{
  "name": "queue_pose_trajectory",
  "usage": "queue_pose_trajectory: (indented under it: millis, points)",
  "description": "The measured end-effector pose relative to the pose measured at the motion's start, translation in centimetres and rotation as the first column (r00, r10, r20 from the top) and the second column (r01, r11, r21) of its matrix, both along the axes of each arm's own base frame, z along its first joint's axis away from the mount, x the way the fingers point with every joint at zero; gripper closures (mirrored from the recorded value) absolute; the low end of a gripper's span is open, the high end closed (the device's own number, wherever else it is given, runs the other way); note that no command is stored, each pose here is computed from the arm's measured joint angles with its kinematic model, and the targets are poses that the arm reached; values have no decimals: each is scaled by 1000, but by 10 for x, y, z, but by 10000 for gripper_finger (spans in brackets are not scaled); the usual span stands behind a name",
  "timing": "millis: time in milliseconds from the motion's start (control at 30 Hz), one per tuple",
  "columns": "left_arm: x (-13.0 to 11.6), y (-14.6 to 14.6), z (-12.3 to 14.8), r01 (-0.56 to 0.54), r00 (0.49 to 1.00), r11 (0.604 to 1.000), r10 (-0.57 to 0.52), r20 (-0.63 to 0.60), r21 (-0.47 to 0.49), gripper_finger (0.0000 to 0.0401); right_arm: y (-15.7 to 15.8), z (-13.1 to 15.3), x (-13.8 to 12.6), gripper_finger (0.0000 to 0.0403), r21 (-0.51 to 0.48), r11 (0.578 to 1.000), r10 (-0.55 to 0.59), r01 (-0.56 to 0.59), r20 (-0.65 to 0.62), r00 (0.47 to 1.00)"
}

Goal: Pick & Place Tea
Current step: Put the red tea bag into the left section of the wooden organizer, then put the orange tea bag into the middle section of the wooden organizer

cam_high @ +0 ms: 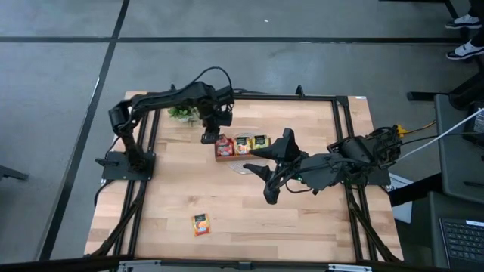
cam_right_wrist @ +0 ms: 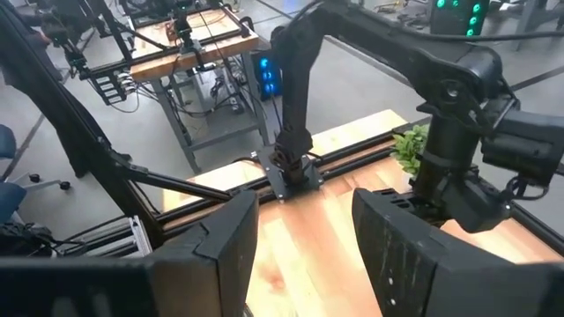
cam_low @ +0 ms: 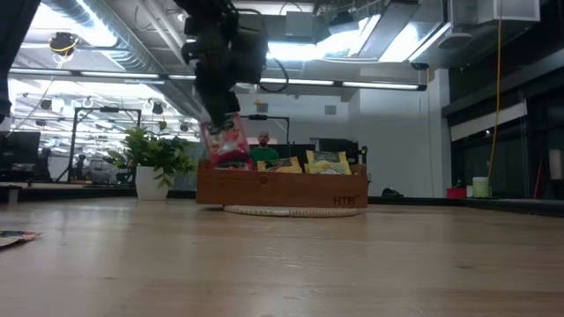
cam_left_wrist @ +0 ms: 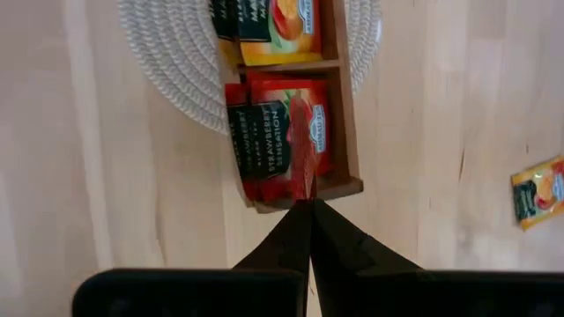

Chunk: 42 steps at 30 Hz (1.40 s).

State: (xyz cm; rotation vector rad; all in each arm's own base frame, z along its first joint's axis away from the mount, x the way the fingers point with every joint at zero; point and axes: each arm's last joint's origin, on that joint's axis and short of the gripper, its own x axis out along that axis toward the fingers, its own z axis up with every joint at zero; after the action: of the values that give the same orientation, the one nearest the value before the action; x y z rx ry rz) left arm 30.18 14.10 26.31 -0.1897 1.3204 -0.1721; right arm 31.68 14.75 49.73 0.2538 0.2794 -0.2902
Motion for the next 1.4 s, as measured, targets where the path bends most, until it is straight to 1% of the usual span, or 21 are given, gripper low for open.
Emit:
queue_pose_trajectory:
  millis: [200,333,400,467,533,867,967,1067,1167,1233,1300,1400]
  points:
    - [5,-1,-9,31,999,999,-31,-18,-12,400,0,-2,-1,217,-7,1000,-1,1,-18,1000]
    - [10,-5,-10,55,998,998,-55,-5,-3,400,0,-2,-1,217,-8,1000,-1,1,-19,1000]
    - [11,-6,-10,62,998,998,-62,-4,16,400,0,-2,-1,217,-8,1000,-1,1,-19,1000]
    - [12,-6,-11,64,998,996,-63,-20,57,398,0,-2,-1,217,-8,1000,-1,1,-20,1000]
    - [12,-7,-11,73,997,994,-71,-29,76,393,0,-2,-1,217,-8,1000,-1,1,-20,1000]
    - [16,-12,-10,91,996,993,-91,-4,72,350,0,-2,-1,217,-7,1000,-1,1,-20,1000]
    - [17,-13,-10,77,997,995,-77,-5,70,340,0,-2,-1,217,-7,1000,-1,1,-20,1000]
    - [17,-13,-10,28,1000,998,-27,-10,51,333,0,-2,-1,217,-8,1000,-1,1,-20,1000]
    - [14,-16,-6,-17,1000,1000,17,-2,-16,329,-1,-2,-1,217,-10,1000,-2,1,-26,1000]
    - [13,-21,0,-21,999,997,24,31,-71,329,-1,-4,-2,217,-20,1000,-1,1,-43,999]
    - [13,-28,7,-6,997,994,14,73,-106,329,-1,-5,-2,217,-24,1000,-2,1,-52,999]
    - [12,-41,20,4,992,995,9,127,-103,329,-2,-7,-3,217,-16,1000,-9,8,-67,998]
